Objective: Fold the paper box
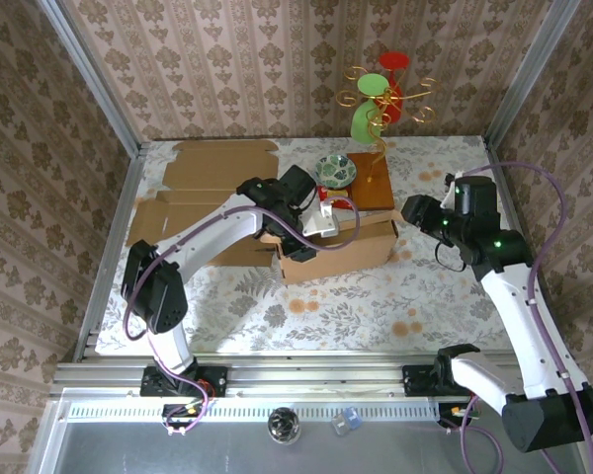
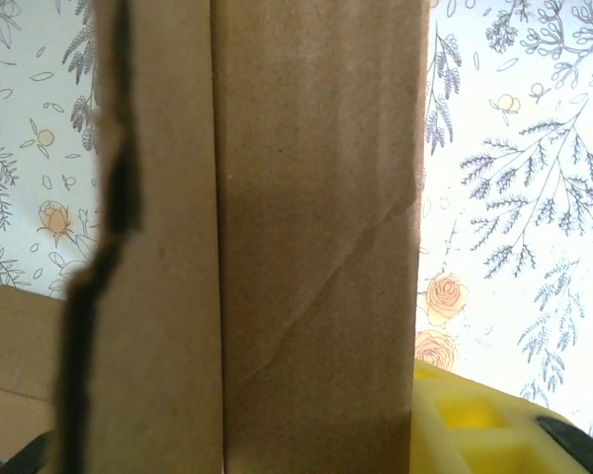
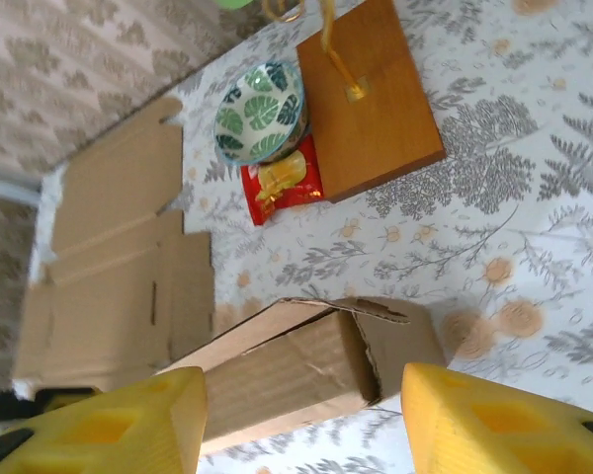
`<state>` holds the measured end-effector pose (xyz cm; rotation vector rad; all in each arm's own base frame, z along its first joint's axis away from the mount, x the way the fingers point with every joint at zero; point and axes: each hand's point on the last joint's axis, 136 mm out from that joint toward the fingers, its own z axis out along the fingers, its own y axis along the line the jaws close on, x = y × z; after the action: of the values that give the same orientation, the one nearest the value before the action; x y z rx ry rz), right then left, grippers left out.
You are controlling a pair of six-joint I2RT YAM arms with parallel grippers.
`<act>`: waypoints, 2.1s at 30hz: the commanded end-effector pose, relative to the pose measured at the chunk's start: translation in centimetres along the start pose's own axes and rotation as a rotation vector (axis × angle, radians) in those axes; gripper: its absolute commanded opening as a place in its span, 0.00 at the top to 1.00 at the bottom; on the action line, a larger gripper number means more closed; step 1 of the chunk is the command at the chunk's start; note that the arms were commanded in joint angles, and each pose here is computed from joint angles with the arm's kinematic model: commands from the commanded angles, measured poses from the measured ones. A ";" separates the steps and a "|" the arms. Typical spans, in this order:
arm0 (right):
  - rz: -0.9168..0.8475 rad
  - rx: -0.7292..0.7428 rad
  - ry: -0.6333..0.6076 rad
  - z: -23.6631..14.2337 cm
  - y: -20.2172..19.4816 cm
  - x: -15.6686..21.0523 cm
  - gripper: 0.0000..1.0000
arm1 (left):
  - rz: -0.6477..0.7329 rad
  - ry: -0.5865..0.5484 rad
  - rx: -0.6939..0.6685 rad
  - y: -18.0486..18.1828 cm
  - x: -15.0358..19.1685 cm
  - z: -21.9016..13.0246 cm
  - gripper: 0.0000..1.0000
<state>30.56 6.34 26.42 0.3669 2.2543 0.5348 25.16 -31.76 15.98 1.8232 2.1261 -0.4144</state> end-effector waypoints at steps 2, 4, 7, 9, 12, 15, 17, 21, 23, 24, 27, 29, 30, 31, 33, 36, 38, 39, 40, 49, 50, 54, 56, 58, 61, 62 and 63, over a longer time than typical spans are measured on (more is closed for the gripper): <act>-0.335 -0.091 0.172 1.2 0.9 2.5 0.45 | 0.037 0.001 0.039 -1.4 1.1 -1.4 0.61; -0.373 -0.121 0.219 2.0 1.2 3.0 0.51 | 0.041 -0.003 0.048 -1.5 1.2 -1.5 0.61; -0.433 -0.118 0.266 3.0 0.7 3.5 0.56 | 0.051 -0.001 0.052 -1.5 1.5 -1.6 0.61; -0.476 -0.099 0.278 3.5 0.2 3.5 0.54 | 0.053 0.000 0.051 -1.5 1.6 -1.6 0.61; -0.522 -0.075 0.285 3.9 -0.2 3.2 0.54 | 0.061 -0.002 0.048 -1.4 1.6 -1.7 0.61; -0.554 -0.053 0.305 4.5 -0.5 3.3 0.54 | 0.065 -0.002 0.045 -1.2 1.5 -1.7 0.61; -0.571 -0.043 0.322 5.0 -0.5 3.4 0.55 | 0.065 -0.002 0.044 -1.2 1.5 -1.7 0.61; -0.594 -0.021 0.316 5.4 -0.4 2.9 0.57 | 0.067 -0.004 0.042 -1.1 1.5 -1.7 0.61; -0.602 -0.030 0.324 5.4 -0.1 3.0 0.61 | 0.067 -0.004 0.043 -1.1 1.5 -1.7 0.61; -0.607 -0.028 0.329 5.5 0.0 3.0 0.63 | 0.066 -0.003 0.042 -1.1 1.5 -1.7 0.61; -0.627 -0.015 0.337 5.7 0.1 3.2 0.70 | 0.065 -0.001 0.039 -1.1 1.5 -1.7 0.61; -0.641 -0.003 0.340 5.7 0.1 3.2 0.73 | 0.066 0.000 0.037 -1.0 1.5 -1.7 0.61; -0.644 0.001 0.342 5.7 0.1 3.3 0.75 | 0.067 0.000 0.035 -1.0 1.5 -1.7 0.61; -0.647 0.011 0.347 5.8 -0.1 3.4 0.76 | 0.068 0.000 0.033 -0.9 1.5 -1.7 0.61; -0.655 0.027 0.350 5.8 -0.3 3.4 0.78 | 0.069 -0.002 0.031 -0.9 1.4 -1.8 0.61; -0.661 0.049 0.353 5.9 -0.6 3.4 0.78 | 0.067 -0.005 0.032 -0.9 1.4 -1.7 0.61; -0.667 0.065 0.353 5.9 -0.8 3.4 0.81 | 0.067 -0.003 0.032 -0.9 1.4 -1.7 0.61; -0.671 0.071 0.353 5.9 -0.8 3.4 0.83 | 0.065 -0.003 0.032 -0.8 1.3 -1.6 0.61; -0.674 0.075 0.351 5.9 -0.8 3.4 0.85 | 0.067 -0.003 0.030 -0.8 1.3 -1.7 0.61; -0.663 0.118 0.316 5.3 0.0 3.1 1.00 | 0.036 -0.008 0.011 -0.2 1.0 -1.7 0.61; -0.647 0.119 0.311 5.2 0.0 3.2 1.00 | 0.027 -0.009 0.012 -0.1 1.0 -1.7 0.61; -0.558 0.121 0.301 5.2 0.1 3.7 1.00 | -0.009 -0.020 0.011 0.3 0.8 -1.7 0.63; -0.498 0.109 0.288 5.1 0.3 4.0 1.00 | -0.025 -0.026 0.012 0.5 0.8 -1.7 0.63; -0.452 0.098 0.273 5.0 0.4 4.2 1.00 | -0.030 -0.031 0.010 0.6 0.7 -1.7 0.63; -0.427 0.095 0.245 5.0 0.2 4.3 1.00 | -0.042 -0.044 0.014 0.7 0.7 -1.9 0.63; -0.426 0.097 0.234 5.0 0.1 4.4 1.00 | -0.043 -0.047 0.015 0.8 0.7 -1.9 0.63; -0.429 0.099 0.226 5.0 -0.1 4.5 1.00 | -0.045 -0.049 0.015 0.8 0.7 -1.9 0.62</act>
<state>31.78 9.86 20.53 -0.2168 2.5020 0.2479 24.72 -30.66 16.14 1.8527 2.1049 -0.4752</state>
